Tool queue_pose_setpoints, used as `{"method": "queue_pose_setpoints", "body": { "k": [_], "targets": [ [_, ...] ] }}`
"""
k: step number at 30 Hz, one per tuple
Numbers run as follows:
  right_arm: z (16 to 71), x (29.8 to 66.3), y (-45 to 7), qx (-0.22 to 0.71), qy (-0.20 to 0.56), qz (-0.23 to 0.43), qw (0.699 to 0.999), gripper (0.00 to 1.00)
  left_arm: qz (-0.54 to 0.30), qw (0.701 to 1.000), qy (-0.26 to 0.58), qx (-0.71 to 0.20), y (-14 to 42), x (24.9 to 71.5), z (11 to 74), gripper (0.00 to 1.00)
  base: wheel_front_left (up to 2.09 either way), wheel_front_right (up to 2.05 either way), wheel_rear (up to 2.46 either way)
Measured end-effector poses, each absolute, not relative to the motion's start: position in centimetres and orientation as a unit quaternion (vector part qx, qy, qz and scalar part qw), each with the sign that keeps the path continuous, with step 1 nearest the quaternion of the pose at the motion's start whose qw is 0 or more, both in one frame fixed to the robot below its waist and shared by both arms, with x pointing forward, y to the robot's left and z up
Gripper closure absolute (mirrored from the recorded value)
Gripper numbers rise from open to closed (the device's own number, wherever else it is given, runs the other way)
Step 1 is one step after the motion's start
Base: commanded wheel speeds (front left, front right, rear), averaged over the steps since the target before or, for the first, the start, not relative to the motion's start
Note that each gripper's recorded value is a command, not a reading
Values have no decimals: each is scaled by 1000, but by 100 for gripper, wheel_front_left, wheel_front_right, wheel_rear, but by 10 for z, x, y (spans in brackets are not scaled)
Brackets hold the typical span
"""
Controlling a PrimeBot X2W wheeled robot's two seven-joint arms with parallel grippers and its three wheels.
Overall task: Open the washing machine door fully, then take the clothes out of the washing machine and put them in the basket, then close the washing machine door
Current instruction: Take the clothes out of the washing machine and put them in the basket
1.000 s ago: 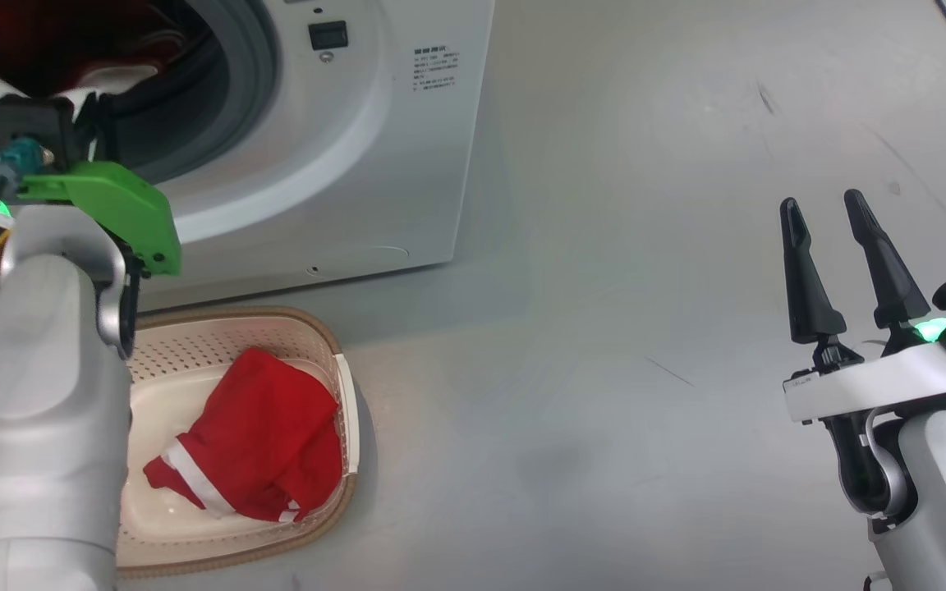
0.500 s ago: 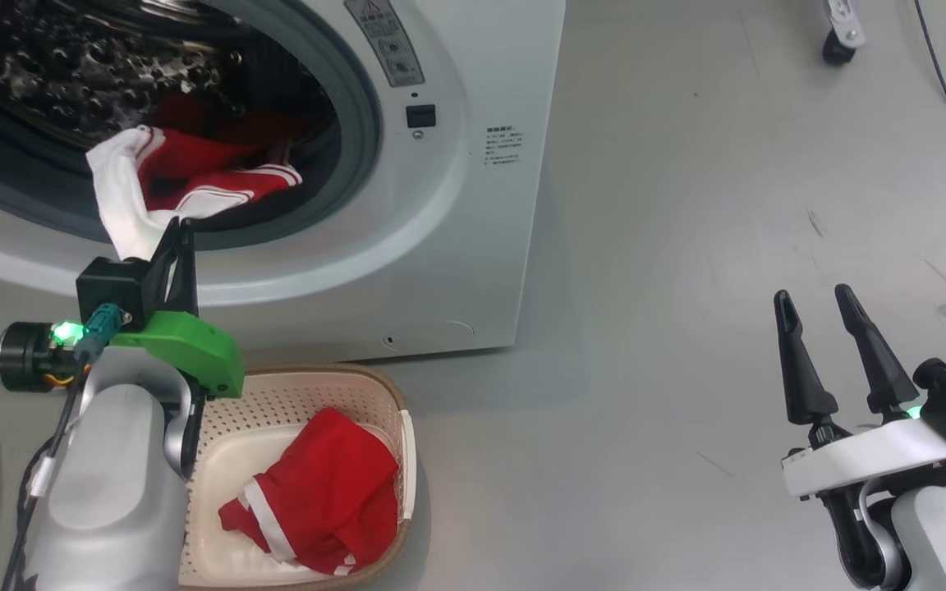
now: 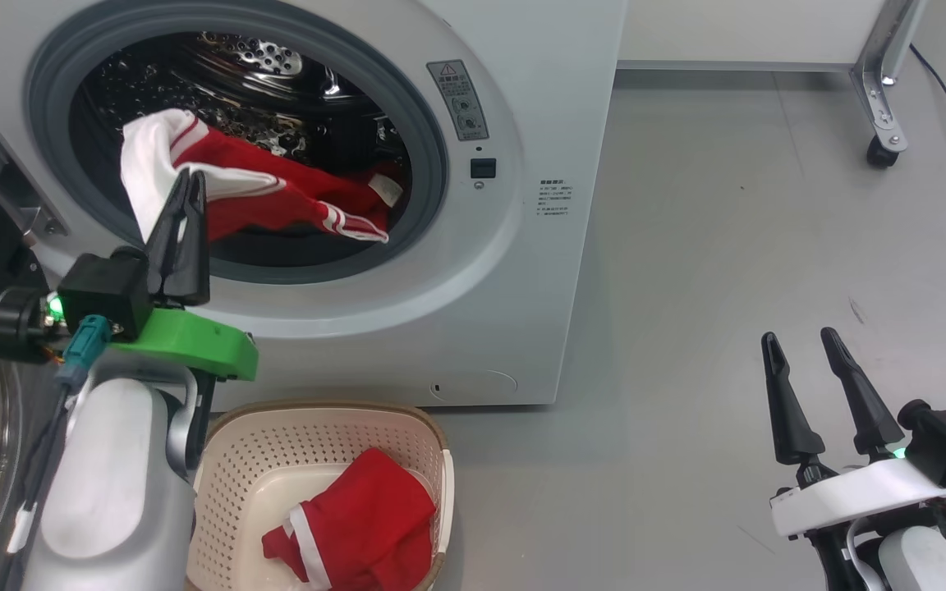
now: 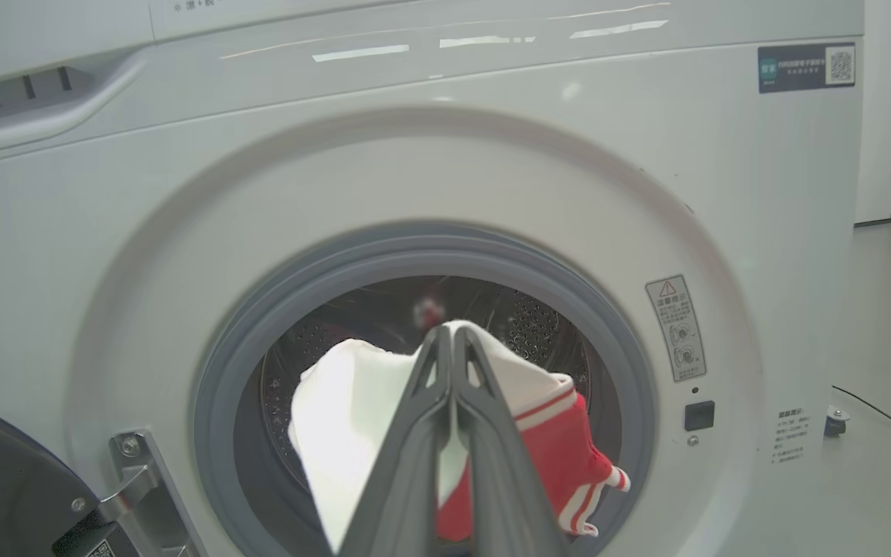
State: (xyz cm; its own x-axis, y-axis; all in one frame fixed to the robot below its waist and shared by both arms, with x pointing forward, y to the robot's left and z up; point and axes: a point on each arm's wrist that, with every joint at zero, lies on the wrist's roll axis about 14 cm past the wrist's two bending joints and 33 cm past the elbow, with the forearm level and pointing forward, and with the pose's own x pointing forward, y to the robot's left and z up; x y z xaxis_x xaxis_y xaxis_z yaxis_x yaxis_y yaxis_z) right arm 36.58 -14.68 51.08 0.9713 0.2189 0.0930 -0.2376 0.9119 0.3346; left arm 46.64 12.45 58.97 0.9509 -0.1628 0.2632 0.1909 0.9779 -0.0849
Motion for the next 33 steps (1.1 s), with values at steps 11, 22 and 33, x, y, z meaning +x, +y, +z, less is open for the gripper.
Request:
{"method": "queue_pose_setpoints", "body": {
  "k": [11,22,33],
  "targets": [
    [515,367,-140,173,-33,125,976,0,-101,961,-248,-67,124,451,666,100,0,0,0],
    [510,365,-140,180,-27,118,976,0,-118,961,-238,-73,112,444,652,100,0,0,0],
    [499,370,-148,173,-11,109,979,0,-88,989,-68,-93,119,432,536,100,0,0,0]
  ]
}}
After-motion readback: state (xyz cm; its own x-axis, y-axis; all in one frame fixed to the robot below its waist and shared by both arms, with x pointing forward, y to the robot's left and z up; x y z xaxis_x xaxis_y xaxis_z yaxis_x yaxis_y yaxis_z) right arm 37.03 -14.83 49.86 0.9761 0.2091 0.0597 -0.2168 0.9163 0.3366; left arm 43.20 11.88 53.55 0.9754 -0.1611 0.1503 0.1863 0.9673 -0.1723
